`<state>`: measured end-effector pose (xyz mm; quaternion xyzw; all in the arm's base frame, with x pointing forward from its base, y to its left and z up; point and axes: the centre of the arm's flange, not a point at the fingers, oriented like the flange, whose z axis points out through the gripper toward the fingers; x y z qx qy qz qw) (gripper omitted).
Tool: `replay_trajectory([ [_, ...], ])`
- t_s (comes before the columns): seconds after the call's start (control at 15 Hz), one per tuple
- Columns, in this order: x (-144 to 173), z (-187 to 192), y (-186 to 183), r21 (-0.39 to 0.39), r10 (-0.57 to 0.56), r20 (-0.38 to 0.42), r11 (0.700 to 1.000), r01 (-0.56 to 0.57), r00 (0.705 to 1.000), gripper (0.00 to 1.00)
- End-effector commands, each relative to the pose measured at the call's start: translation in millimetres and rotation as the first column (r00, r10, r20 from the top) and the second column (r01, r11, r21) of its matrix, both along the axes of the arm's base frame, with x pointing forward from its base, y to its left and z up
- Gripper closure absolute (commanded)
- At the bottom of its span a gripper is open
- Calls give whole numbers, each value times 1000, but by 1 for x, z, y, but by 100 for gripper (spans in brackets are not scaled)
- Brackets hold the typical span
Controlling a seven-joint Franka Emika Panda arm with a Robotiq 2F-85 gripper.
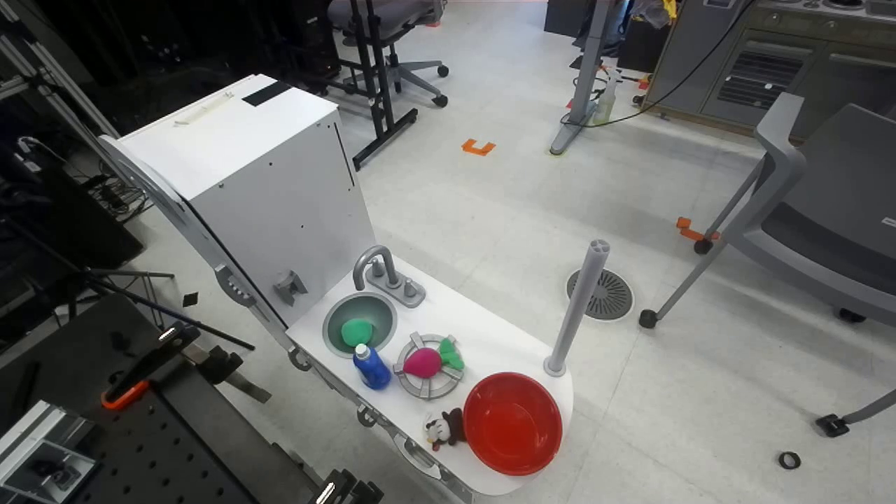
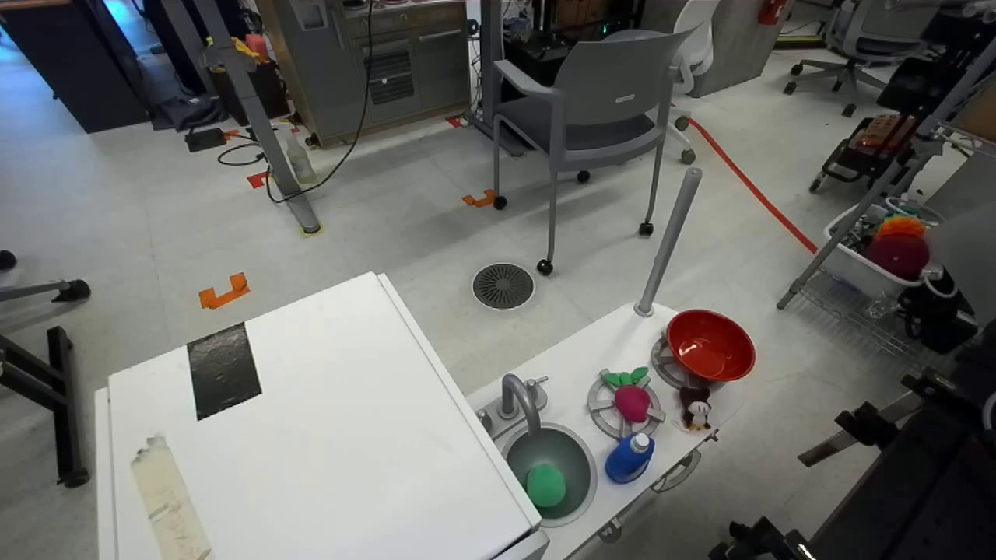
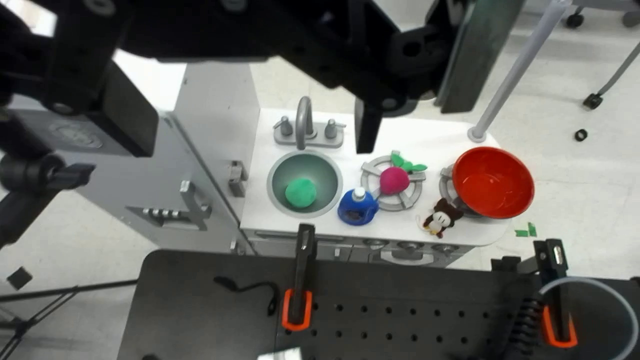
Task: Put the beetroot plushy in the bowl
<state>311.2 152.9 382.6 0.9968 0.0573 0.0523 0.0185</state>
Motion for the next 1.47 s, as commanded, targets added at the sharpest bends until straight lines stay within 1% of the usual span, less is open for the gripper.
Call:
replay_trajectory([
  [0.0, 60, -33, -47, -17, -108, 94, 994, 110, 990, 0],
  [0.13, 91, -53, -76, -11, -175, 112, 984, 177, 978, 0],
  [0.2, 107, -67, -90, -5, -217, 152, 975, 220, 964, 0],
  [0.27, 120, -79, -100, 21, -265, 167, 964, 265, 950, 0],
  [0.47, 153, -123, -126, -7, -359, 185, 930, 367, 915, 0],
  [0.53, 161, -139, -131, 12, -380, 197, 923, 386, 904, 0],
  [0.6, 169, -154, -135, 0, -401, 186, 913, 408, 897, 0],
  [0.67, 175, -169, -139, -27, -416, 191, 903, 428, 889, 0],
  [0.73, 184, -180, -143, -24, -440, 151, 894, 448, 885, 0],
  [0.87, 198, -204, -150, -84, -500, 118, 856, 510, 858, 0],
  [0.93, 203, -218, -151, -82, -539, 107, 833, 548, 835, 0],
  [1.0, 210, -234, -150, -97, -567, 101, 812, 575, 818, 0],
  [1.07, 215, -252, -148, -92, -598, 78, 792, 603, 798, 0],
  [1.27, 229, -313, -136, -104, -654, 48, 749, 655, 755, 0],
  [1.4, 237, -359, -131, -133, -691, 31, 713, 688, 722, 0],
])
